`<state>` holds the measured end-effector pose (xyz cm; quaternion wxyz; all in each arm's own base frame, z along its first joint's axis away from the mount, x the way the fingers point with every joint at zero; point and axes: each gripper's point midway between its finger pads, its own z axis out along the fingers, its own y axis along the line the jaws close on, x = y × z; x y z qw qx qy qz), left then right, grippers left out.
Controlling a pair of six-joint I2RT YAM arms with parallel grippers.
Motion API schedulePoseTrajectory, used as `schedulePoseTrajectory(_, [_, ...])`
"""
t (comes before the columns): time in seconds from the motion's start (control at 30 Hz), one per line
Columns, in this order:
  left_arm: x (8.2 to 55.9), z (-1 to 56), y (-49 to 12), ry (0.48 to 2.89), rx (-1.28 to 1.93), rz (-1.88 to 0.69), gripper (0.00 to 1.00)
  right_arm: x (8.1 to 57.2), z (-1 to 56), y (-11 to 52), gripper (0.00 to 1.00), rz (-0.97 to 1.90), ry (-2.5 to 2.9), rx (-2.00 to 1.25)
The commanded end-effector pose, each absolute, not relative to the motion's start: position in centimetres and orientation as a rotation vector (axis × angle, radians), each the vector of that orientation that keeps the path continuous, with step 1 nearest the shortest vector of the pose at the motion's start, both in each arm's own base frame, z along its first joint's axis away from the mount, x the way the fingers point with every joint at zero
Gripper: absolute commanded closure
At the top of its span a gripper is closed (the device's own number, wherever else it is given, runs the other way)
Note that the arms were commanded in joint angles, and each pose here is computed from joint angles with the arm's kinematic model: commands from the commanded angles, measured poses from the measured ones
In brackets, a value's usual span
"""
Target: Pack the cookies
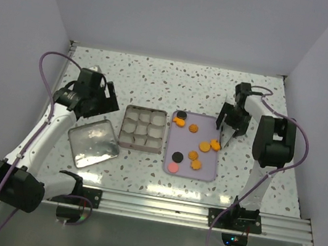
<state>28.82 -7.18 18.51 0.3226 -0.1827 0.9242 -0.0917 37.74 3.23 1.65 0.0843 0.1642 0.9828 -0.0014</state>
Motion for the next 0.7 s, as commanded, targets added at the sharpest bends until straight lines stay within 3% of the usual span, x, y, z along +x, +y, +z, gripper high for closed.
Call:
schedulePoseTrajectory(0.0, [29.9,19.4,-7.1,2.382,-0.445,-0.224,0.12,38.7,1.0,2.8,0.2,-0.002,2.887,0.545])
schedulePoseTrajectory(0.07, [29.9,19.4,-7.0,2.383,-0.443,-0.219,0.13,38.6,0.7,3.0,0.27,0.015,2.89,0.553])
schedulePoseTrajectory(0.1, [30.0,19.4,-7.0,2.383,-0.441,-0.218,0.13,38.7,0.6,3.0,0.39,0.019,2.886,0.559])
schedulePoseTrajectory(0.23, [30.0,19.4,-6.9,2.384,-0.439,-0.206,0.13,38.7,0.8,3.1,0.64,0.026,2.881,0.562])
schedulePoseTrajectory(0.43, [29.9,18.8,-6.9,2.393,-0.441,-0.204,0.12,39.3,3.1,3.0,0.69,0.019,2.844,0.544])
schedulePoseTrajectory(0.67, [29.9,18.6,-7.1,2.398,-0.446,-0.215,0.13,39.8,6.9,2.0,0.62,-0.041,2.794,0.527])
